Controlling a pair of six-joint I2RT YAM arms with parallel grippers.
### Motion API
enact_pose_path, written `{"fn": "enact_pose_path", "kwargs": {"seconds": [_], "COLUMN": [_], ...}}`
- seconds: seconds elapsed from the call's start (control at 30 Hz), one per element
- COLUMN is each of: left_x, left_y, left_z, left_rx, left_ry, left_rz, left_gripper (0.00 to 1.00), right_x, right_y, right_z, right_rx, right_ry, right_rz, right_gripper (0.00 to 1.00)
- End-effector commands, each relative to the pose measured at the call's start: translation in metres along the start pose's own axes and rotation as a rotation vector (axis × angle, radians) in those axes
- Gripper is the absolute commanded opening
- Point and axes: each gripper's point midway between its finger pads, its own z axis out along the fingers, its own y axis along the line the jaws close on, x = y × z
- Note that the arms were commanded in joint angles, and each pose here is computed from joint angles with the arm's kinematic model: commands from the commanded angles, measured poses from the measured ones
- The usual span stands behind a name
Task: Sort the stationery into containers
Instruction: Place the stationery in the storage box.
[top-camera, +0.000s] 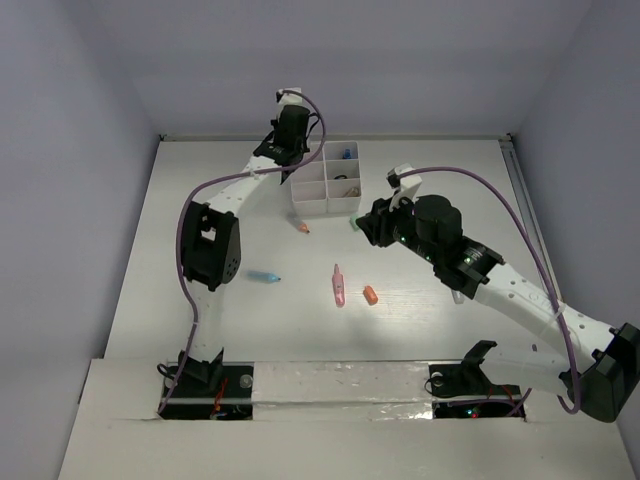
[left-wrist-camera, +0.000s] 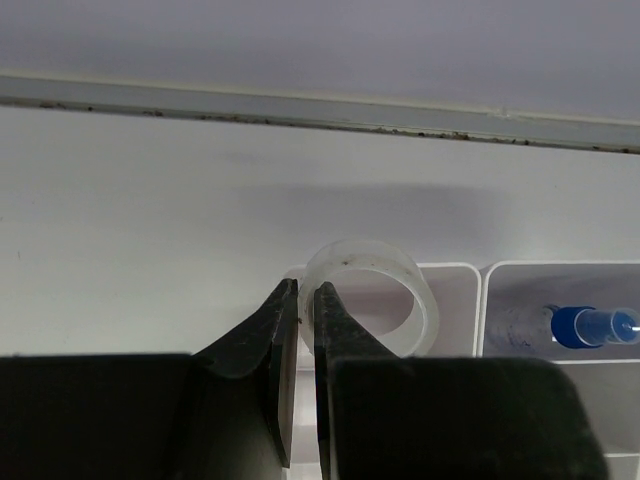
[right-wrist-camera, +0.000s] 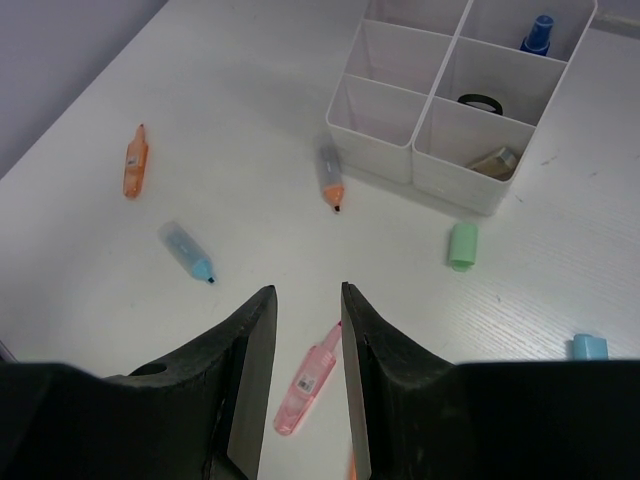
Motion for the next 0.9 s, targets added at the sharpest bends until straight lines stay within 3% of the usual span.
{"fn": "enact_pose_path", "kwargs": {"seconds": [0.0, 0.5, 0.73, 0.87], "left_x": [-0.012, 0.008, 0.021, 0.021], "left_y": [-0.004, -0.008, -0.007, -0.004], "left_z": [-0.001, 0.009, 0.009, 0.008], "left_rx": [-0.001, 0.008, -0.007, -0.019], "left_ry": [-0.063, -0.068, -0.06, -0.063], "left_rz": [0.014, 0.039, 0.065, 0.066], "left_gripper": [0.0, 0.0, 0.28, 0.36], "right_x": [-0.012, -0.012, -0.011, -0.013], "right_y": [-0.001, 0.0, -0.001, 0.0], "right_z": [0.004, 0.004, 0.004, 0.003], "right_rx": [0.0, -0.004, 0.0, -0.002], "right_ry": [-0.06, -0.059, -0.057, -0.063], "right_rz": [0.003, 0.002, 0.001, 0.001], "right_gripper": [0.38, 0.38, 0.38, 0.38]}}
